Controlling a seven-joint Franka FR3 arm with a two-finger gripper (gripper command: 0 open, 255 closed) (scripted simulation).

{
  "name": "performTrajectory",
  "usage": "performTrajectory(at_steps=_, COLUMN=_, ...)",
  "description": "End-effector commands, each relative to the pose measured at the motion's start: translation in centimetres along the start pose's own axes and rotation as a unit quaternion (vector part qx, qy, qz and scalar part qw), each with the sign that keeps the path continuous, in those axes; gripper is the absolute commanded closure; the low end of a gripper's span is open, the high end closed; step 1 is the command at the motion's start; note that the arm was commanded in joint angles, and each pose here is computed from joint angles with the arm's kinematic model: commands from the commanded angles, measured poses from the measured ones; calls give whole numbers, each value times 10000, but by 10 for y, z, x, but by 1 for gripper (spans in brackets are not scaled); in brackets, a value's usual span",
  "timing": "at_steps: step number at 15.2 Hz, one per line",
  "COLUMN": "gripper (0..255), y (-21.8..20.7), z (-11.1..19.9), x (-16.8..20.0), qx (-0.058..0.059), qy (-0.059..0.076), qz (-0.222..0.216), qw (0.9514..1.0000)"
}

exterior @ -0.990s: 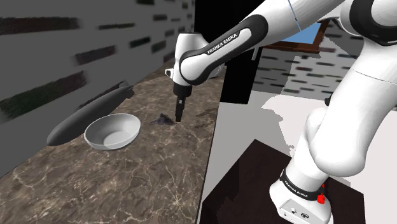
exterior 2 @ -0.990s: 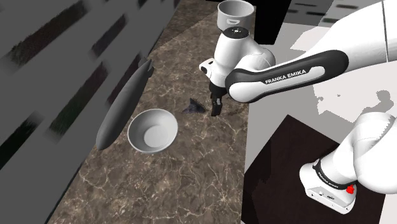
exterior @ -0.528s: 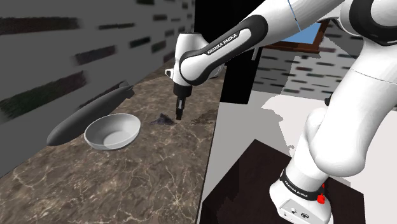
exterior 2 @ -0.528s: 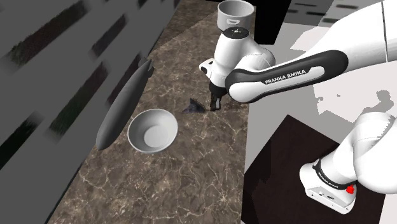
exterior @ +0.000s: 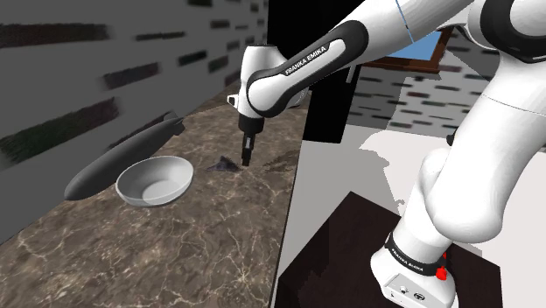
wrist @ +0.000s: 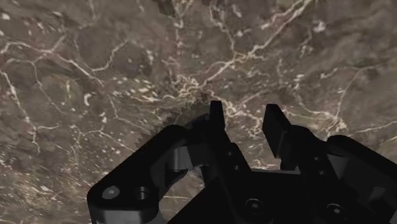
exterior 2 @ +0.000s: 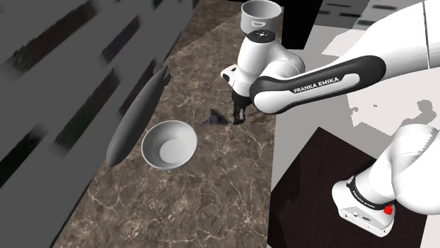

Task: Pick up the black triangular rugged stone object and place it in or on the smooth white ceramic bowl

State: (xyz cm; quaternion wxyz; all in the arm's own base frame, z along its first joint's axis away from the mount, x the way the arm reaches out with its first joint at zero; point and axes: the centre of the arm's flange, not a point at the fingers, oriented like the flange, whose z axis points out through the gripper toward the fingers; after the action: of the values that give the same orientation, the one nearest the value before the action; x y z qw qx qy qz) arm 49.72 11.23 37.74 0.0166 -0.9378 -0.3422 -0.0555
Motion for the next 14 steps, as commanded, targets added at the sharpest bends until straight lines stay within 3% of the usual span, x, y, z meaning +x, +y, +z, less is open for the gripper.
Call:
performTrajectory(at_steps=1, gripper=0, y=5, z=3, x=15, qx=13, qy=-114, qz=219, qw=9997)
performTrajectory(at_steps=3, gripper=0, y=17, z=11, x=45, qx=39, qy=-343, qz=656, qw=9972)
performTrajectory(at_steps=6, gripper=0, y=40, z=26, x=87, qx=78, qy=-684, qz=1309, qw=9890)
performTrajectory(at_steps=14, gripper=0, y=39, z=66, x=83, qx=79, qy=-693, qz=1326, qw=9887)
